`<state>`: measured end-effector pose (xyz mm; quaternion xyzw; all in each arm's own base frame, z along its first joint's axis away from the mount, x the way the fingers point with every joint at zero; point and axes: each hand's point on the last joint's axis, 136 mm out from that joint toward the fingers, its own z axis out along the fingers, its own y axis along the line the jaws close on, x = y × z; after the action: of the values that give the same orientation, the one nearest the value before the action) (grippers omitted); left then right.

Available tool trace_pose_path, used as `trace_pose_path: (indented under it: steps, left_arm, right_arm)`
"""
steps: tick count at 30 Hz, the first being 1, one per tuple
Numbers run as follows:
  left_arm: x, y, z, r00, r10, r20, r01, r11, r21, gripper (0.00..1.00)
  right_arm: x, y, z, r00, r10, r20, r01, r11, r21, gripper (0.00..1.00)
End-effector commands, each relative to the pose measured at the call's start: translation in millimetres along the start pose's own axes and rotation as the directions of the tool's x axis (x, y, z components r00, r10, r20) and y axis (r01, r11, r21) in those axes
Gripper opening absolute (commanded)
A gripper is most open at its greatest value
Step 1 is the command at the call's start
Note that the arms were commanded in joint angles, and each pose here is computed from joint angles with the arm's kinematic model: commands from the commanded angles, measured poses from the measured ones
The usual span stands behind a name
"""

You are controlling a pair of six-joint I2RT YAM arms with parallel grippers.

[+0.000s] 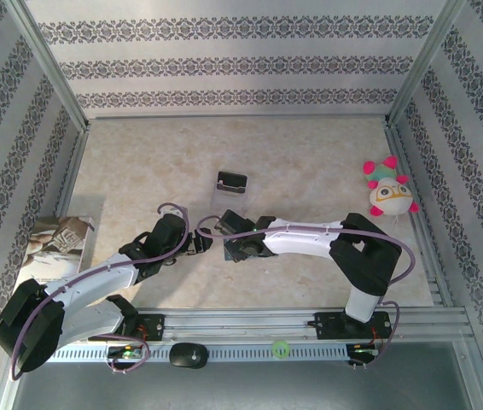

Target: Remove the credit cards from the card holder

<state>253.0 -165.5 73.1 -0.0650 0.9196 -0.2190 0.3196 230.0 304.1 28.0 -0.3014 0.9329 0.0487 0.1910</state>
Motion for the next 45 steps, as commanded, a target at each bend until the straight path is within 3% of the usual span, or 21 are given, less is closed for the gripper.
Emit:
trace_pose_path:
  steps: [1, 11, 16, 23, 30, 35, 45]
  left_arm:
    - [-10.0, -2.1, -4.1, 0.999, 0.008, 0.033, -0.008, 1.000, 0.005, 0.88]
    - [-8.7, -7.9, 0.0, 1.000, 0.009, 0.020, -0.010, 0.999, 0.032, 0.86]
    - [-4.9, -14.5, 6.2, 1.000, 0.014, -0.010, -0.013, 0.998, 0.059, 0.81]
    - [-0.2, -29.1, 17.5, 0.998, 0.055, -0.043, -0.051, 0.996, 0.080, 0.75]
    - [4.2, -45.4, 33.6, 0.995, 0.077, -0.070, -0.070, 0.993, 0.098, 0.56]
    - [9.4, -53.5, 46.1, 0.992, 0.088, -0.090, -0.080, 0.992, 0.096, 0.43]
    - [29.1, -58.8, 66.3, 0.980, 0.128, -0.151, -0.116, 0.990, 0.084, 0.33]
  right_arm:
    - [-3.1, -1.8, 1.7, 1.000, 0.007, -0.019, -0.007, 1.000, 0.008, 0.47]
    - [4.1, 1.2, 12.0, 0.998, -0.016, -0.053, 0.017, 1.000, 0.012, 0.51]
    - [9.8, 0.7, 18.3, 0.998, -0.016, -0.061, 0.017, 1.000, 0.016, 0.33]
    - [-1.7, 2.7, 8.7, 1.000, 0.016, 0.016, -0.016, 0.999, -0.037, 0.12]
    - [-10.6, 8.9, -2.7, 0.994, 0.082, 0.071, -0.070, 0.985, -0.158, 0.01]
    - [-11.1, 11.0, -6.8, 0.988, 0.133, 0.076, -0.115, 0.970, -0.213, 0.00]
    - [-7.8, 12.8, -7.2, 0.980, 0.179, 0.091, -0.152, 0.958, -0.244, 0.00]
